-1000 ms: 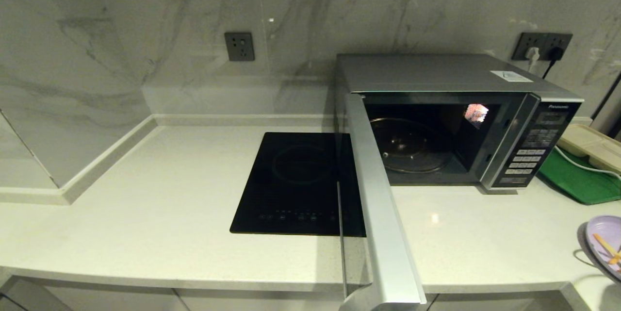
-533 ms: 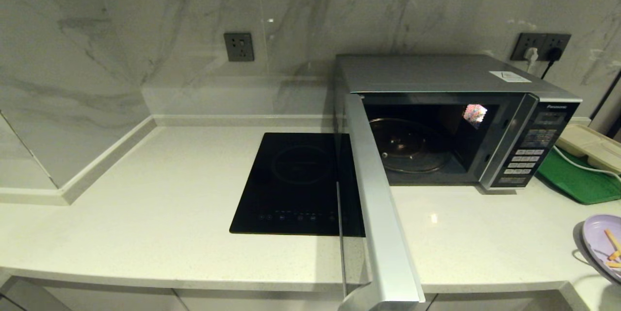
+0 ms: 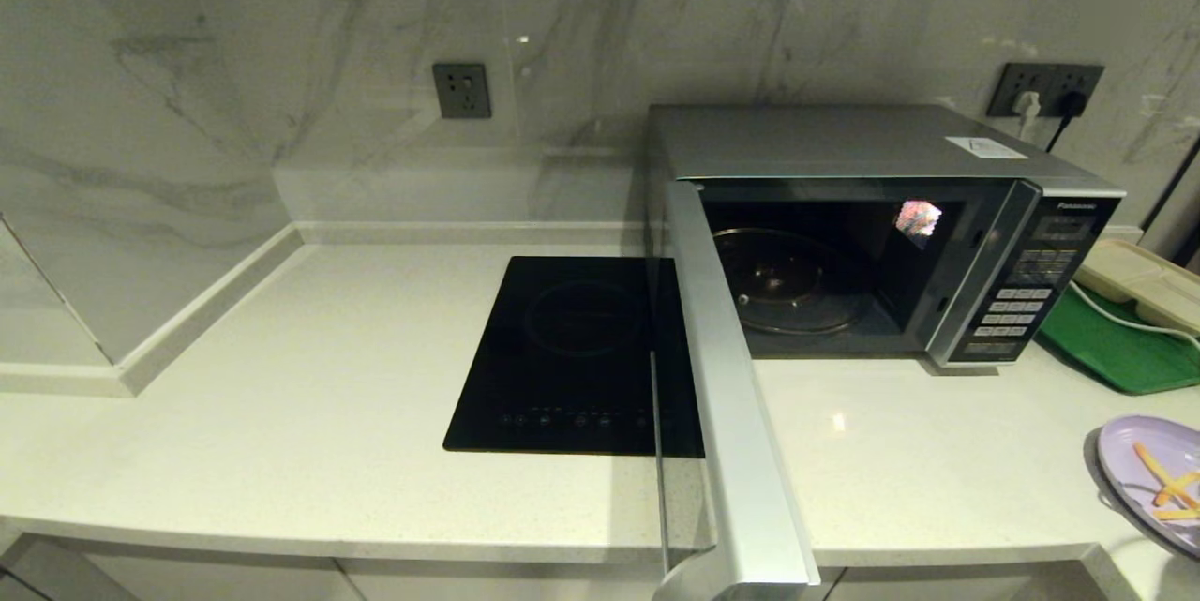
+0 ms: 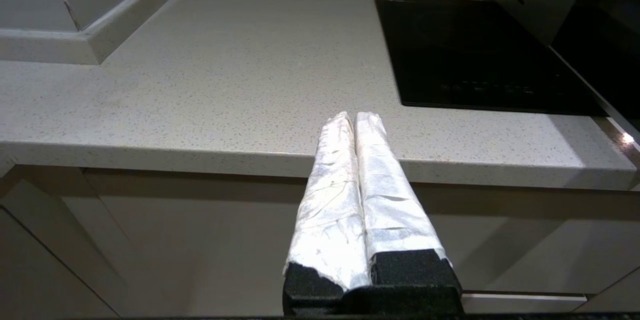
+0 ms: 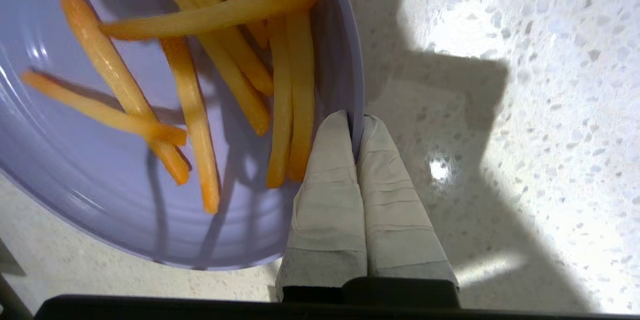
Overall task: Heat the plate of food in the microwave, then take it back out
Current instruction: Put the plate in the microwave oven
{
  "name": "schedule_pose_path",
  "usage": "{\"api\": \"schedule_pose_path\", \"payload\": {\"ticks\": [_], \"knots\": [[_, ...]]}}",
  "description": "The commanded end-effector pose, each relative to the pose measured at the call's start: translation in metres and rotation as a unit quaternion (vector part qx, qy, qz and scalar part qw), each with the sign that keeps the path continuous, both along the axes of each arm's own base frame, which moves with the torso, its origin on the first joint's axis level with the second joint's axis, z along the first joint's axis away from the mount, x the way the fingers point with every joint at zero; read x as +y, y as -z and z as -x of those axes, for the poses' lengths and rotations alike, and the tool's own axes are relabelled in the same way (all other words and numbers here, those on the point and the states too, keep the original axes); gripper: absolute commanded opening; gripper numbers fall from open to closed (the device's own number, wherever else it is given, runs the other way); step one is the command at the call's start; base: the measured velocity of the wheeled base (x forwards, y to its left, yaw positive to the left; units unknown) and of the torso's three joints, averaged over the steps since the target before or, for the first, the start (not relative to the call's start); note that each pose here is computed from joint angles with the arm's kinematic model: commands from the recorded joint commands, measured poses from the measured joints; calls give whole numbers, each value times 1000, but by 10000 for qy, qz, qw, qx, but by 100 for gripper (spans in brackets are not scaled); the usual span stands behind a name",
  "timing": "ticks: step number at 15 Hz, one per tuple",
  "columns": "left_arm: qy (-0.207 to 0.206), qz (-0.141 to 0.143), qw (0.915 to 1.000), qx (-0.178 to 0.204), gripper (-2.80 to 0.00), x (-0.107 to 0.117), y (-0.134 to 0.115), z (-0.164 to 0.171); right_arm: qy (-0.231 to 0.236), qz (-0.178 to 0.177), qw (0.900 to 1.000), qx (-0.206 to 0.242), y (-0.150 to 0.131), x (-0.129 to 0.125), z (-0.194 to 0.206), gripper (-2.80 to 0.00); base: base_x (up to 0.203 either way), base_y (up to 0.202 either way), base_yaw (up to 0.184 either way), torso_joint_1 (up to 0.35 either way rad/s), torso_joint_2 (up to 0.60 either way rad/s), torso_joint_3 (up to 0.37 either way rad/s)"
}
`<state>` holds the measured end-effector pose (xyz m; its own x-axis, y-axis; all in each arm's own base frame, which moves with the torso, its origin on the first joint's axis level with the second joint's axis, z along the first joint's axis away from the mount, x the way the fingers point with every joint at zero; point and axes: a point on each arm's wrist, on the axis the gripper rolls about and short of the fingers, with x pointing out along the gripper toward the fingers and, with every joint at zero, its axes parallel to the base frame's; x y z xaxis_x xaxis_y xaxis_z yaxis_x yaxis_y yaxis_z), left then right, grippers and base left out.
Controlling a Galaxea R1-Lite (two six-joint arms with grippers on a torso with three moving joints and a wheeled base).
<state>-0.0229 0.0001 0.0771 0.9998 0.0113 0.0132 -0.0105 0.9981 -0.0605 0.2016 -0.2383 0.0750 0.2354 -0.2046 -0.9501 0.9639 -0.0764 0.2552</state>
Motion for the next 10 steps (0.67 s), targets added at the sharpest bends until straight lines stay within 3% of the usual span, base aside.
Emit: {"api": "schedule_pose_path", "payload": {"ticks": [1, 10], "knots": [[-5, 5, 10000, -3, -280, 0, 0, 0, -121, 118, 9997, -176, -12, 5, 3, -280, 0, 0, 0, 0, 0, 0], [-5, 5, 10000, -3, -280, 0, 0, 0, -1220, -29, 9917, -403, -23, 48, 5, -280, 0, 0, 0, 0, 0, 0]]}}
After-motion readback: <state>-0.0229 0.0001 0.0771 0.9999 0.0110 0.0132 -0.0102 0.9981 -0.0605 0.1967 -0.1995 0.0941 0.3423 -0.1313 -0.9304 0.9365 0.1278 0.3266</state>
